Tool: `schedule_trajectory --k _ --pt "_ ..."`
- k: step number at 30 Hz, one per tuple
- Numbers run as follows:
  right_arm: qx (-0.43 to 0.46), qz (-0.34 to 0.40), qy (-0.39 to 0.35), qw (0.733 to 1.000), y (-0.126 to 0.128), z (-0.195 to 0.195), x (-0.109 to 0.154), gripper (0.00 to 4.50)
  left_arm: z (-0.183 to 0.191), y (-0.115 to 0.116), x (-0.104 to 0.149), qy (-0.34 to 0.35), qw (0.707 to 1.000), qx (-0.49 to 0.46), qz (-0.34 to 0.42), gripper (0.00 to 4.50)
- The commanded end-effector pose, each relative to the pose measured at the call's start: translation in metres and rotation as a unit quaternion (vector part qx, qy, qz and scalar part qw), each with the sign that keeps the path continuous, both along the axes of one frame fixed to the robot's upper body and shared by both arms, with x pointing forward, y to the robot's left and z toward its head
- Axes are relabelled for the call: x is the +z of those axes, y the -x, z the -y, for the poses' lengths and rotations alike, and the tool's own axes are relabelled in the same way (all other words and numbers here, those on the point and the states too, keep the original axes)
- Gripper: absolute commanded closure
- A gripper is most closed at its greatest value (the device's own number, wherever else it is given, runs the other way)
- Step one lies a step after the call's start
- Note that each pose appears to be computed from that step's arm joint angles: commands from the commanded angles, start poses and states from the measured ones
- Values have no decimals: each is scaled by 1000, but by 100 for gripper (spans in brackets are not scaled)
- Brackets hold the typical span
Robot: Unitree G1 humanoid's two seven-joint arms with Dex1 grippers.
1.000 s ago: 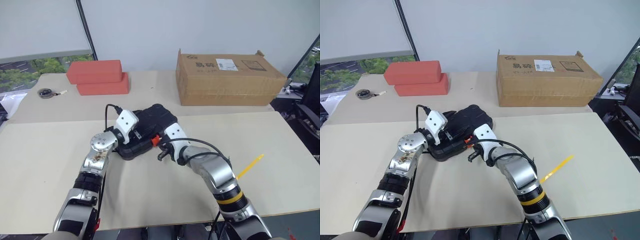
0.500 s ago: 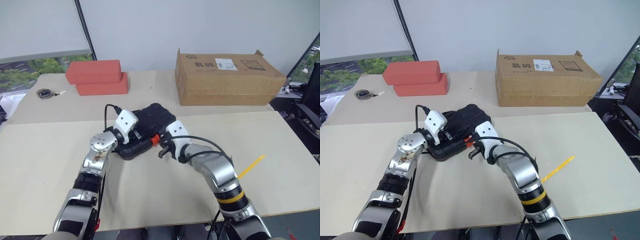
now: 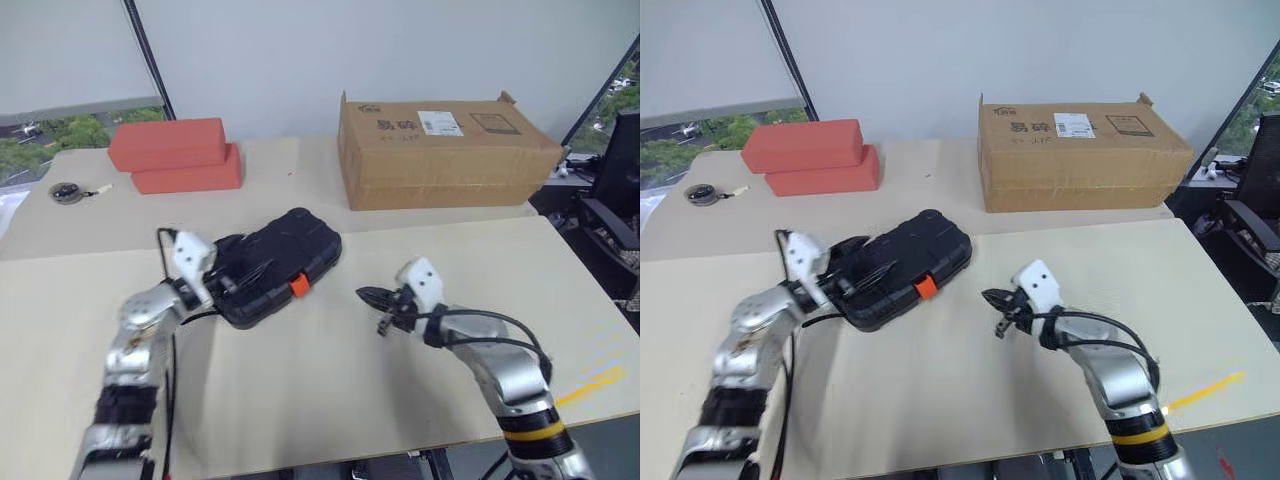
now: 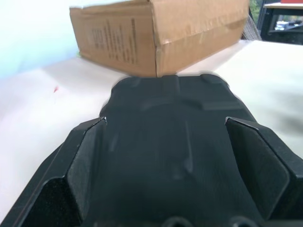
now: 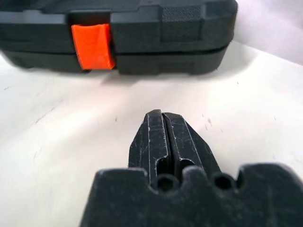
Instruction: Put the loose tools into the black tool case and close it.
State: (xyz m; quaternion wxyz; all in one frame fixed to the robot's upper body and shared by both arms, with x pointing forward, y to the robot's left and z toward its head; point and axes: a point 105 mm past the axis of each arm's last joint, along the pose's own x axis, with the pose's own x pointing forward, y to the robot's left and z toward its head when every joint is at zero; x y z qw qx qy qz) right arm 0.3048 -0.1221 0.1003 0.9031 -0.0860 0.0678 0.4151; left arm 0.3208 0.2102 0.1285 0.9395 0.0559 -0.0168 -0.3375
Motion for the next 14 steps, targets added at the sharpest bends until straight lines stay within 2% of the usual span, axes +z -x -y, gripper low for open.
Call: schedule_trajectory --k 1,5,10,11,14 --pt "-4 39 -18 999 1 32 7 344 -38 25 1 11 999 36 -24 23" --pt "10 68 -9 998 5 55 5 203 -61 60 -17 -20 995 63 -80 23" --pt "18 73 6 997 3 74 1 28 -65 100 -52 -47 986 70 -144 23" --pt "18 72 7 997 3 76 -1 2 -63 103 -57 -50 986 71 -144 23" --pt "23 69 6 997 1 77 -2 2 -57 106 -64 -55 986 71 -142 23"
